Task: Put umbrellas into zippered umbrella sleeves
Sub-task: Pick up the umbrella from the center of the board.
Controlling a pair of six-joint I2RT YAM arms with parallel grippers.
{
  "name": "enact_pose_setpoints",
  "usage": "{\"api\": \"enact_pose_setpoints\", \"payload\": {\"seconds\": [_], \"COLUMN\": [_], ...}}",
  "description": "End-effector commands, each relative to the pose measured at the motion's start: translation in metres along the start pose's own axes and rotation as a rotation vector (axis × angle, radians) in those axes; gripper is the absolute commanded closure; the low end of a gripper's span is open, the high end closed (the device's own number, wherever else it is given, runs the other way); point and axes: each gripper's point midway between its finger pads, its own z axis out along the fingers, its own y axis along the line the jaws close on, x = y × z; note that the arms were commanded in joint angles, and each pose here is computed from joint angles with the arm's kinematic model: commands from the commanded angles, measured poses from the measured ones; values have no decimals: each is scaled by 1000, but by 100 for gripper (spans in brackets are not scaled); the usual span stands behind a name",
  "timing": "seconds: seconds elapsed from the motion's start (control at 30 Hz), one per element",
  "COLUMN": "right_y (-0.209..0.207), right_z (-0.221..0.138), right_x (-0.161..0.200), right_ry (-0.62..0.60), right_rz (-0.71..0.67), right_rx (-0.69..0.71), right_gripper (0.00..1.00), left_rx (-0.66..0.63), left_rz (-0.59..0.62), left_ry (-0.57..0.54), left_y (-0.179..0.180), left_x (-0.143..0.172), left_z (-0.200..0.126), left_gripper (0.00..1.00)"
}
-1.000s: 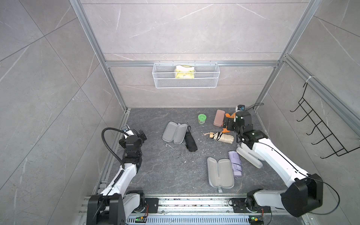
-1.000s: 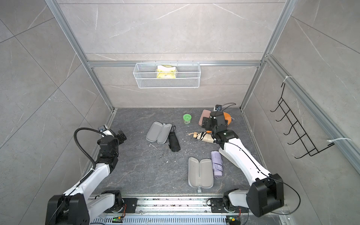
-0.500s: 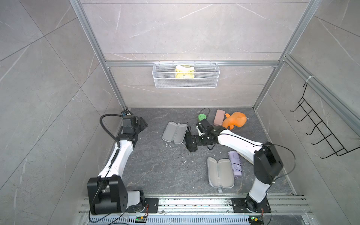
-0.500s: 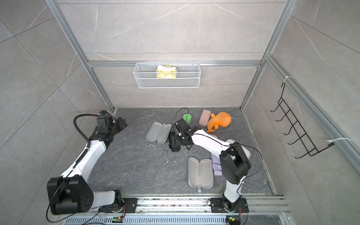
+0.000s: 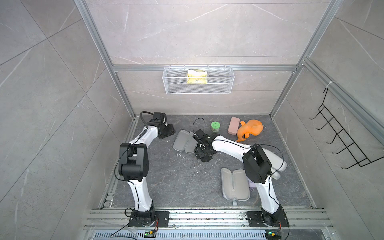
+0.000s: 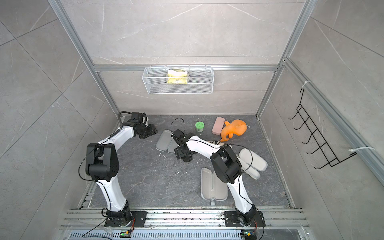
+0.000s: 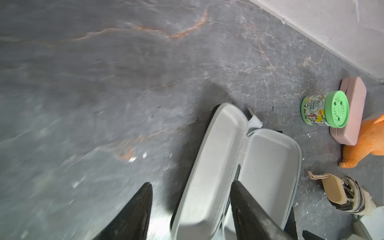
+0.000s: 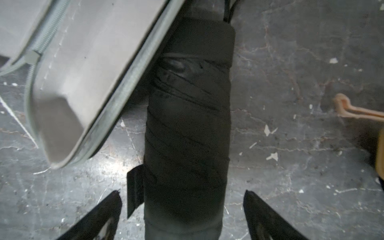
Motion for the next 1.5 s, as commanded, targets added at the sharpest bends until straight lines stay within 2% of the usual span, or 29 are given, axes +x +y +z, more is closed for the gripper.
{"api": "enact_pose_setpoints", "payload": {"seconds": [0.0, 0.13, 0.3, 0.5, 0.57, 0.63, 0.73, 0.87, 1.0, 1.1, 1.17, 1.23, 1.33, 1.47], "right_y": [-6, -8, -8, -19, -24, -31, -43, -44, -7, 23, 40, 56, 73, 72], "right_z": [11, 14, 8, -17, -28, -42, -73, -109, -149, -164, -167, -167, -152, -134], "right_x": [5, 3, -2, -4, -1, 2, 7, 18, 32, 62, 83, 99, 119, 134], "right_ry": [42, 31, -3, -68, -89, -114, -151, -190, -244, -194, -164, -145, -65, -21], "right_rz": [-18, -9, 8, 36, 59, 78, 98, 99, -131, -288, -338, -322, -253, -233], "right_rx": [24, 25, -3, 14, 14, 23, 39, -5, -63, -90, -141, -234, -343, -345], "right_gripper": [7, 11, 26, 49, 52, 55, 59, 61, 61, 61, 61, 61, 61, 62], "left_rx": [23, 15, 7, -13, -9, -56, -232, -293, -346, -301, -209, -165, -70, 17], "left_rz": [51, 64, 28, -62, -113, -170, -241, -275, -298, -331, -374, -417, -449, -431], "left_ry": [109, 146, 181, 154, 140, 132, 88, 86, 142, 184, 222, 252, 230, 208], "left_y": [-12, -18, -14, -6, -5, 1, 19, 8, -13, -37, -55, -62, -77, -88], "left_x": [18, 27, 36, 48, 53, 63, 87, 132, 183, 222, 245, 263, 275, 286], "left_z": [20, 41, 58, 53, 51, 46, 28, 14, 6, 6, 11, 11, 6, -14], "left_gripper": [40, 47, 68, 88, 95, 100, 100, 100, 100, 100, 100, 100, 100, 84]}}
